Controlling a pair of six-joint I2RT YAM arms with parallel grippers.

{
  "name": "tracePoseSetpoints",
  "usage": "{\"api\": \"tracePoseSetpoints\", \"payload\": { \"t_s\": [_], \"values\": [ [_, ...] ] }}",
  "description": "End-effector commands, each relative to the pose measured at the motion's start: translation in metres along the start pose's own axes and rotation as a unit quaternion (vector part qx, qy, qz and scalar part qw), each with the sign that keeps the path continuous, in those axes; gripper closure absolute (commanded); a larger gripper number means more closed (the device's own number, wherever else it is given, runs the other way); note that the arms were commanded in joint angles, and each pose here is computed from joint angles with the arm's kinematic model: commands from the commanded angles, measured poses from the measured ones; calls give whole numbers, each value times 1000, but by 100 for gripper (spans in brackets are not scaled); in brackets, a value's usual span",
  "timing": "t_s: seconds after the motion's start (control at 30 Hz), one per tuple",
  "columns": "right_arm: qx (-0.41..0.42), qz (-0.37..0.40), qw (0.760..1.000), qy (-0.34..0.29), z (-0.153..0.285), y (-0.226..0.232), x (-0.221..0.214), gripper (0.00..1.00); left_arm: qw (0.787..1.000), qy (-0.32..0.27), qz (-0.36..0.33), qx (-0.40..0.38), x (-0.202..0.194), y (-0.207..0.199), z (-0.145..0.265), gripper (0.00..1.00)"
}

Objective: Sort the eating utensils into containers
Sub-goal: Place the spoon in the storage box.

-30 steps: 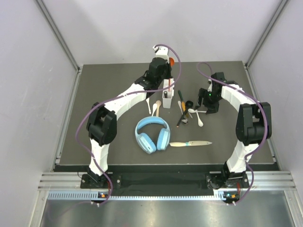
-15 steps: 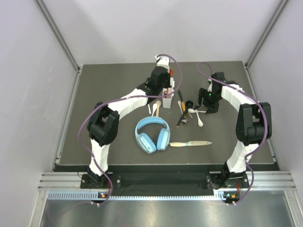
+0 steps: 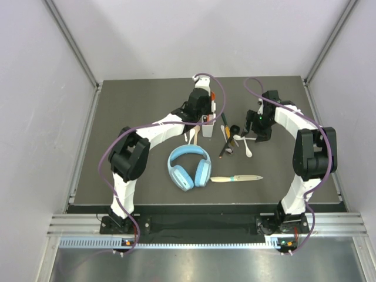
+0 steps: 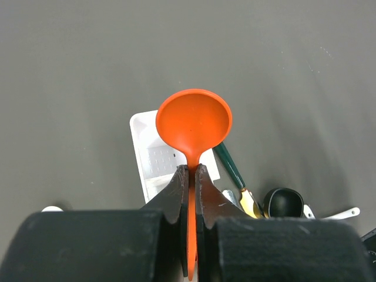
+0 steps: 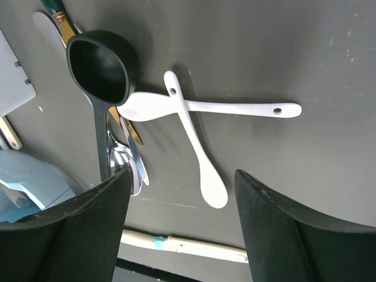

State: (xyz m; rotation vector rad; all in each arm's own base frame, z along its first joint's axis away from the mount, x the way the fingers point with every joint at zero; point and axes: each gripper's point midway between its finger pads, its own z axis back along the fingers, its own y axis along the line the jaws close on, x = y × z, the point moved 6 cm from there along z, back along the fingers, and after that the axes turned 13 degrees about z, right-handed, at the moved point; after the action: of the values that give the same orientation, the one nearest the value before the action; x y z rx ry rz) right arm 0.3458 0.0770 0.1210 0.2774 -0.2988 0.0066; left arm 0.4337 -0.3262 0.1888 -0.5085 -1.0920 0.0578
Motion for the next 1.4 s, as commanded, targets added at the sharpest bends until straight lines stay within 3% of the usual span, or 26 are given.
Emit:
{"api": "tracePoseSetpoints", "payload": {
  "t_s": [0.0, 0.17, 0.4, 0.7, 1.37],
  "values": [
    [9, -3, 1000, -29, 15, 1, 6, 29, 1000, -21, 10, -9, 9, -8, 4, 98],
    [8, -5, 1000, -27, 15, 0, 4, 29, 1000, -21, 6, -3, 10, -7, 6, 82],
    [8, -5, 1000, -27, 13, -1, 4, 29, 1000, -23, -2, 2, 13, -9, 15, 69],
    [9, -3, 1000, -30, 13, 0, 7, 29, 1000, -23, -2, 6, 18, -7, 28, 67],
    [3, -3, 1000, -25, 13, -2, 1, 29, 1000, 7, -1, -20, -4, -12, 2, 70]
  ]
}}
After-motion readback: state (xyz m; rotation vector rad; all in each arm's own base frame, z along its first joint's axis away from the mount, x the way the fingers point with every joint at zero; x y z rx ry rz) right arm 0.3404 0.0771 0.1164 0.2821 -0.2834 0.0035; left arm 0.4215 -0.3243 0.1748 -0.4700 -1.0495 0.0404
